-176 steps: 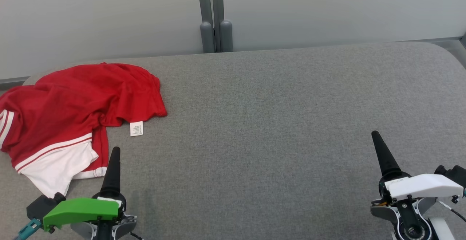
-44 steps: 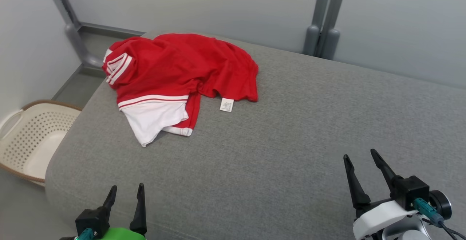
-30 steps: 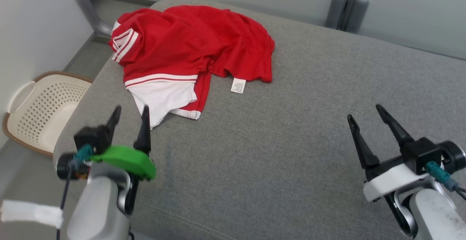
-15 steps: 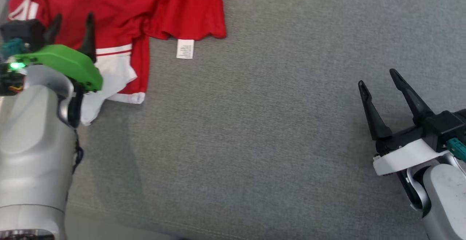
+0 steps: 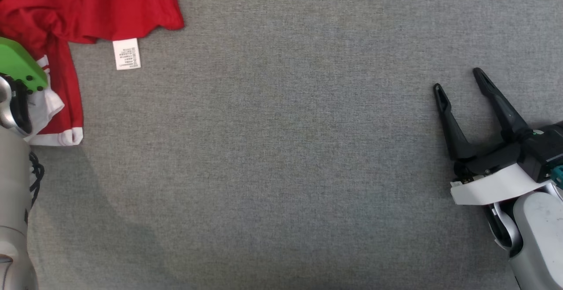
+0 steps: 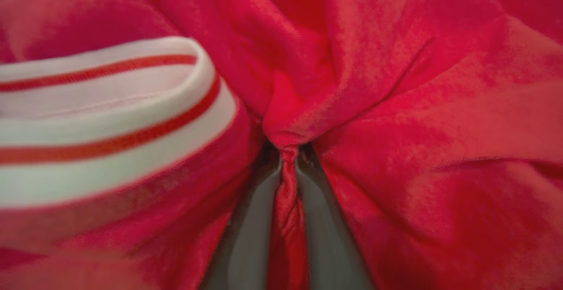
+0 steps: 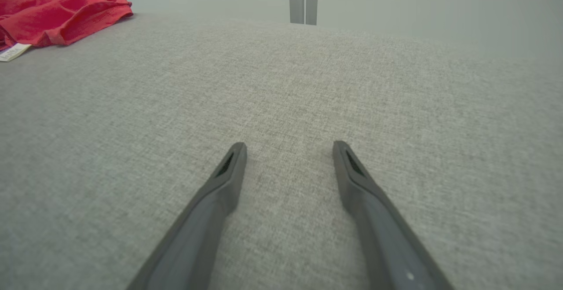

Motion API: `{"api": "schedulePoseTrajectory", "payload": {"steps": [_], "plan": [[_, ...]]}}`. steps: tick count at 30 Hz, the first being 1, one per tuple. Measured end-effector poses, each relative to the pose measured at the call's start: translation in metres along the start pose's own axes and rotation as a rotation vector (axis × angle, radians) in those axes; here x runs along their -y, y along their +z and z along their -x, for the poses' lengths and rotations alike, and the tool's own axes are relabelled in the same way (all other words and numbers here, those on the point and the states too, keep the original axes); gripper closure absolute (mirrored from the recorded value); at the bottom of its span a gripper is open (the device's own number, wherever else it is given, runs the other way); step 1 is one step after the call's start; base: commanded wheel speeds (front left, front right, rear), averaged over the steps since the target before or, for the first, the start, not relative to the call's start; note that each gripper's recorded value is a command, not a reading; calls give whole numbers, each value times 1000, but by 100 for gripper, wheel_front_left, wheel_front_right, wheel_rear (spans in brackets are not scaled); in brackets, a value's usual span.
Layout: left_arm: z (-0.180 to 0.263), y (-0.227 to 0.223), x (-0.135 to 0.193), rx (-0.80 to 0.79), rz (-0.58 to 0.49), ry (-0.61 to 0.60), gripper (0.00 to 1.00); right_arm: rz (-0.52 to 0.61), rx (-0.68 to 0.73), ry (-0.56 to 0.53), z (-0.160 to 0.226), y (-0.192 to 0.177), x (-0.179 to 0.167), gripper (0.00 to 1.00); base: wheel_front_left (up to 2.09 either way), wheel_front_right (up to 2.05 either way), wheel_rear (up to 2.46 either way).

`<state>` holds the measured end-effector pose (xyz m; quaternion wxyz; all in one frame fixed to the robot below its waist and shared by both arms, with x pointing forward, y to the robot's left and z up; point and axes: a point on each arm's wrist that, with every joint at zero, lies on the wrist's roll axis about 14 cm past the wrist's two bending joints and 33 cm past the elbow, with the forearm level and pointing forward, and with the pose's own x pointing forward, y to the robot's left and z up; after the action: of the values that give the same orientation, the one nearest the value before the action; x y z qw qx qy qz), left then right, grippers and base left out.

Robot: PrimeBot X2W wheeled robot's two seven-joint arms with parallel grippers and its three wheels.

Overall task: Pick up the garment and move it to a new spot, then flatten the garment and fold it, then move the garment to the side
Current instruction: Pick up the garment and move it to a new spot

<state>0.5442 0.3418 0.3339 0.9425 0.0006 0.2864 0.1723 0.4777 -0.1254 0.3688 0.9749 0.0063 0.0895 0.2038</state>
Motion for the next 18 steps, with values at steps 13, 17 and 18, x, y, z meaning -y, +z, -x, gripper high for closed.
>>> {"api": "schedulePoseTrajectory", "payload": {"steps": [13, 17, 18], "plan": [[21, 124, -11, 320, -25, -64, 100, -72, -33, -61, 26, -3, -7, 0, 0, 0, 0], [58, 185, -14, 435, -51, -103, 100, -114, -17, -51, 33, 8, -27, 0, 0, 0, 0], [71, 201, -14, 472, -57, -116, 100, -122, -6, -48, 34, 13, -32, 0, 0, 0, 0]]}}
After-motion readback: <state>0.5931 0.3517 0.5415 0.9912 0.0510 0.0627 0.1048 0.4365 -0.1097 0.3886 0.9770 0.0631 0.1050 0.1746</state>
